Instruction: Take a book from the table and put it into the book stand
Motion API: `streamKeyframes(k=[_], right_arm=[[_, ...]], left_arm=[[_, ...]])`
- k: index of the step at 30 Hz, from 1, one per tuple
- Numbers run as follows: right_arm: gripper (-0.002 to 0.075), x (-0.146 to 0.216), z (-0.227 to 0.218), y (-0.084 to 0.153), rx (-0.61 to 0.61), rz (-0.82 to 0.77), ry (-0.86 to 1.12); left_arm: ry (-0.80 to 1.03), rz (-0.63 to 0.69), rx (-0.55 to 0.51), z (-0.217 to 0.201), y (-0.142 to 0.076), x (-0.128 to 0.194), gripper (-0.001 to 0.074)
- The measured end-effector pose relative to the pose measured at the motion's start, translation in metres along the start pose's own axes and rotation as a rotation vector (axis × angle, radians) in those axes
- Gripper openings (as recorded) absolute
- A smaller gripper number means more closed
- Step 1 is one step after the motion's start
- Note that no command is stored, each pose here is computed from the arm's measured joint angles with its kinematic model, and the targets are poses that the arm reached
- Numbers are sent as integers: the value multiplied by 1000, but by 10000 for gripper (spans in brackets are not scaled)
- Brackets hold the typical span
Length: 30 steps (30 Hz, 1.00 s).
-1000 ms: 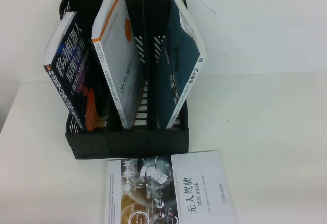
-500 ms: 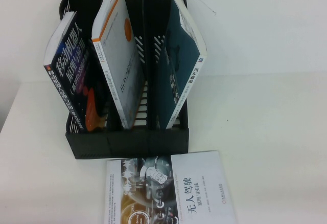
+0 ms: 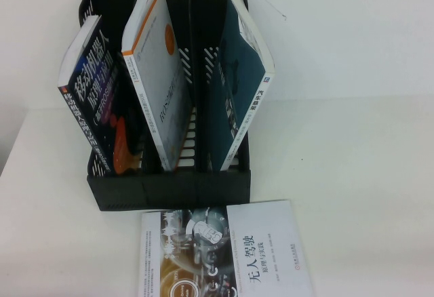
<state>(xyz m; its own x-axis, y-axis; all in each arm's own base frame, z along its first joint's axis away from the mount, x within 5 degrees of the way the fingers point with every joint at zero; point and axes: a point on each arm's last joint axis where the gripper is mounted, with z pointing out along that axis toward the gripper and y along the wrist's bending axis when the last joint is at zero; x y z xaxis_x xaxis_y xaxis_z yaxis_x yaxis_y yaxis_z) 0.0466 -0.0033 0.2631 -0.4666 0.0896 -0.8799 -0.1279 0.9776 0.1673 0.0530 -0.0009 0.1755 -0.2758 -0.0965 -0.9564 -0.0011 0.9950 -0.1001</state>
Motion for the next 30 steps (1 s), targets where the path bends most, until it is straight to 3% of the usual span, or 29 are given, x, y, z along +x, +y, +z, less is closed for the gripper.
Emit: streamKeyframes(k=[30], right_arm=[[-1, 0, 0, -1, 5, -7, -14]], left_arm=[[3, 36, 4, 0, 0, 0, -2]])
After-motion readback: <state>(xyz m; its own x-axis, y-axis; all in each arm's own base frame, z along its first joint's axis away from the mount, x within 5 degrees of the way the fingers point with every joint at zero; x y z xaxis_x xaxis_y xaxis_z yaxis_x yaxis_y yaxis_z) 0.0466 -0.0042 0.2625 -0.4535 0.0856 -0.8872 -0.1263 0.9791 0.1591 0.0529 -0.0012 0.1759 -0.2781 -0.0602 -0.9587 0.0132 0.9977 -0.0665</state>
